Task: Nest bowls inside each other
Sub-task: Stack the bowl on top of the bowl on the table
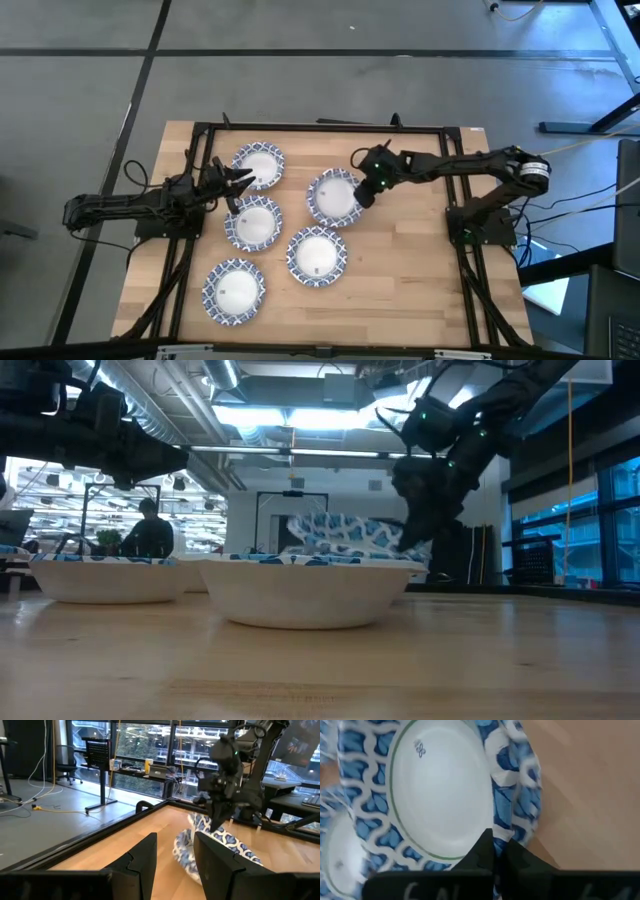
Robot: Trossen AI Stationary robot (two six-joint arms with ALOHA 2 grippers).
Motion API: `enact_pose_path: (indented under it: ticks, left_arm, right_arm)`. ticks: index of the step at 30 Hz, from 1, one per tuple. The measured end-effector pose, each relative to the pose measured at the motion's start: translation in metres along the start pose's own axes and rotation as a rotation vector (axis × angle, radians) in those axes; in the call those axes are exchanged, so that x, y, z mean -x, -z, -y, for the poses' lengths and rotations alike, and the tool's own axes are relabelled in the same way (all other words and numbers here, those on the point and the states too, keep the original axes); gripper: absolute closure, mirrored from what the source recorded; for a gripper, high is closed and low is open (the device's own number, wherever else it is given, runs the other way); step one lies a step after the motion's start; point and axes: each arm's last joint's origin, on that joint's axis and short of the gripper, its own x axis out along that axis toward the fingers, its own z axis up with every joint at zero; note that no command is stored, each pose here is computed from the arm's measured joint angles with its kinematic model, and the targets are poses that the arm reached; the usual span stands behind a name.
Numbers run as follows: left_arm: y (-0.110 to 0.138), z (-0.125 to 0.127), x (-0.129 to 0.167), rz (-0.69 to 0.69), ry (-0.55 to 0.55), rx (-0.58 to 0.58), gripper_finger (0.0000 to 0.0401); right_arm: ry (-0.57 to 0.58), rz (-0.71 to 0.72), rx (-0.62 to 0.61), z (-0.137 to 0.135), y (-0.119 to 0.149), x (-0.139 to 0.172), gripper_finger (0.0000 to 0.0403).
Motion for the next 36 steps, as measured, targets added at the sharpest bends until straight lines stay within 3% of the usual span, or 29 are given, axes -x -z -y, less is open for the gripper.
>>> enact_pose_path:
  ticks: [4, 8, 21, 31, 36]
  left_arm:
    - [0.000, 0.000, 0.000, 0.002, -0.015, -0.001, 0.0277]
    - [0.000, -0.001, 0.000, 0.002, -0.018, -0.002, 0.0277]
    - [0.000, -0.001, 0.000, 0.002, -0.019, -0.011, 0.0277]
    - [0.000, -0.002, 0.000, 0.006, -0.056, -0.011, 0.0277]
    - [0.007, -0.004, 0.000, -0.060, -0.106, -0.039, 0.0277]
  right_arm:
    - [0.036, -0.066, -0.012, 0.008, 0.004, 0.001, 0.0397]
    - [-0.010, -0.071, -0.029, 0.011, 0.000, 0.003, 0.0377]
    - [-0.074, 0.093, 0.126, -0.019, -0.065, 0.043, 0.0254]
    - [0.102, 0.111, 0.185, -0.016, -0.080, 0.060, 0.0248]
    - [0.114, 0.121, 0.228, -0.012, -0.082, 0.066, 0.0248]
